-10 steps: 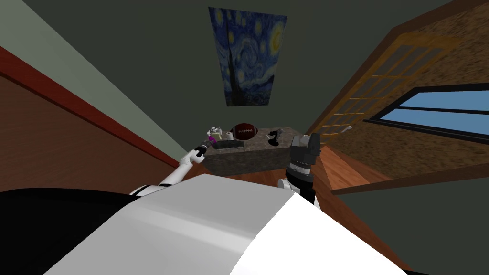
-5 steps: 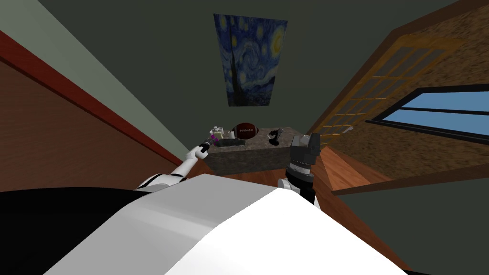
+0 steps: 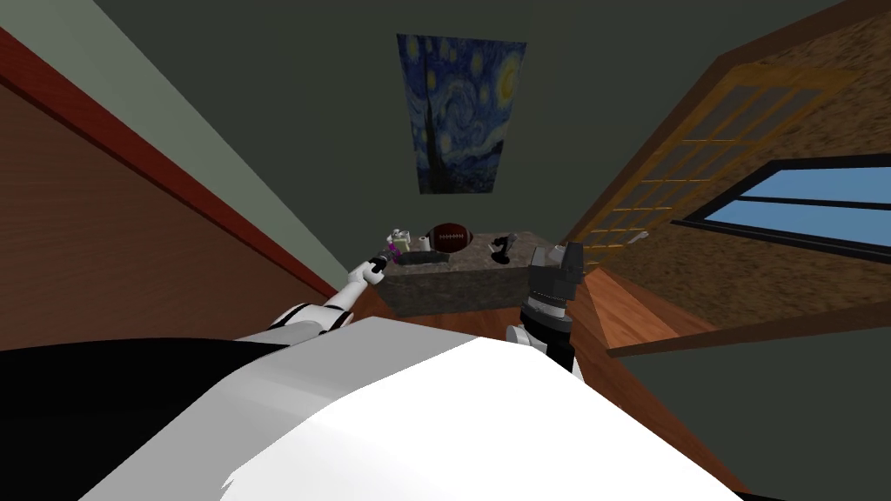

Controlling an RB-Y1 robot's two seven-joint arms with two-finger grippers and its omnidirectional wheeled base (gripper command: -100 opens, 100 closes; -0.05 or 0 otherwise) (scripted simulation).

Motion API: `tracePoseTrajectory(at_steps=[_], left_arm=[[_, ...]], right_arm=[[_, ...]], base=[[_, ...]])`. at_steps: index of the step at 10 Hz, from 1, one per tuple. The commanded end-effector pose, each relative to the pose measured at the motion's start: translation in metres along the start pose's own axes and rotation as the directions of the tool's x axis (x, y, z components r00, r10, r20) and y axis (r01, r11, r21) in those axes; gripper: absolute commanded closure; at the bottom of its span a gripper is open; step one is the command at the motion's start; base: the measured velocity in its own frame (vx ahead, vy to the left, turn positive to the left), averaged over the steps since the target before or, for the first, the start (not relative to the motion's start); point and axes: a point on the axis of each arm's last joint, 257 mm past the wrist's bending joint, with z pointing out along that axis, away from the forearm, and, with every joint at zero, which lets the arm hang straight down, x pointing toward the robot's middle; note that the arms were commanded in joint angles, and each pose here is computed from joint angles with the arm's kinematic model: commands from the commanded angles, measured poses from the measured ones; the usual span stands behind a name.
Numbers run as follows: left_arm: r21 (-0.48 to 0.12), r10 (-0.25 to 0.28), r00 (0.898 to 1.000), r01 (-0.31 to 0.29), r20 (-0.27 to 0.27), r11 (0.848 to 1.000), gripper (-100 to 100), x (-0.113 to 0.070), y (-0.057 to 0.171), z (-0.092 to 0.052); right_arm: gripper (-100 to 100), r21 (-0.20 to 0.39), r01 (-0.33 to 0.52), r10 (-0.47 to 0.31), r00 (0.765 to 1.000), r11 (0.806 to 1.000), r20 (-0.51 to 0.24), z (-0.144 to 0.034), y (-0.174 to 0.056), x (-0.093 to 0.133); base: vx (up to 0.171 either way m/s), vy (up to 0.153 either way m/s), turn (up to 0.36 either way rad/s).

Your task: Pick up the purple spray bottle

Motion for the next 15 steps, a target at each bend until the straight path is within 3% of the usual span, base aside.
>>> tracePoseTrajectory(at_steps=[1,2,5,6,7,11,13,14,15], left_arm=[[-0.010,-0.003,1.000,0.003,-0.008,1.000,-100,0.001,0.004,0.003],[0.037,0.022,1.000,-0.022,-0.009,0.999,-100,0.001,-0.023,0.012],[0.034,0.012,1.000,-0.013,0.008,0.999,-100,-0.020,-0.031,0.026],[0.016,0.011,1.000,-0.010,-0.013,1.000,-100,-0.011,-0.023,0.028],[0.064,0.041,0.999,-0.040,-0.011,0.997,-100,-0.013,-0.052,0.035],[0.069,0.030,0.999,-0.031,0.018,0.997,-100,-0.043,-0.065,0.049],[0.044,0.030,0.999,-0.029,-0.018,0.999,-100,-0.026,-0.052,0.048],[0.091,0.063,0.998,-0.062,-0.012,0.994,-100,-0.031,-0.081,0.055],[0.058,0.047,0.998,-0.044,-0.036,0.997,-100,-0.031,-0.071,0.061]], right_arm=[[0,0.000,0.000,0.000,1.000,1.000,0.000,0.000,0.000,0.000],[0,0.000,0.000,0.000,1.000,1.000,0.000,0.000,0.000,0.000],[0,0.000,0.000,0.000,1.000,1.000,0.000,0.000,0.000,0.000],[0,0.000,0.000,0.000,1.000,1.000,0.000,0.000,0.000,0.000],[0,0.000,0.000,0.000,1.000,1.000,0.000,0.000,0.000,0.000],[0,0.000,0.000,0.000,1.000,1.000,0.000,0.000,0.000,0.000],[0,0.000,0.000,0.000,1.000,1.000,0.000,0.000,0.000,0.000],[0,0.000,0.000,0.000,1.000,1.000,0.000,0.000,0.000,0.000],[0,0.000,0.000,0.000,1.000,1.000,0.000,0.000,0.000,0.000]], base=[[0.010,-0.004,-0.004],[-0.065,0.021,0.135],[-0.051,0.004,0.007],[0.006,-0.001,-0.001],[-0.056,0.012,0.103],[-0.038,0.005,0.014],[0.007,0.000,0.000],[-0.065,0.027,0.131],[-0.084,0.022,0.044]])
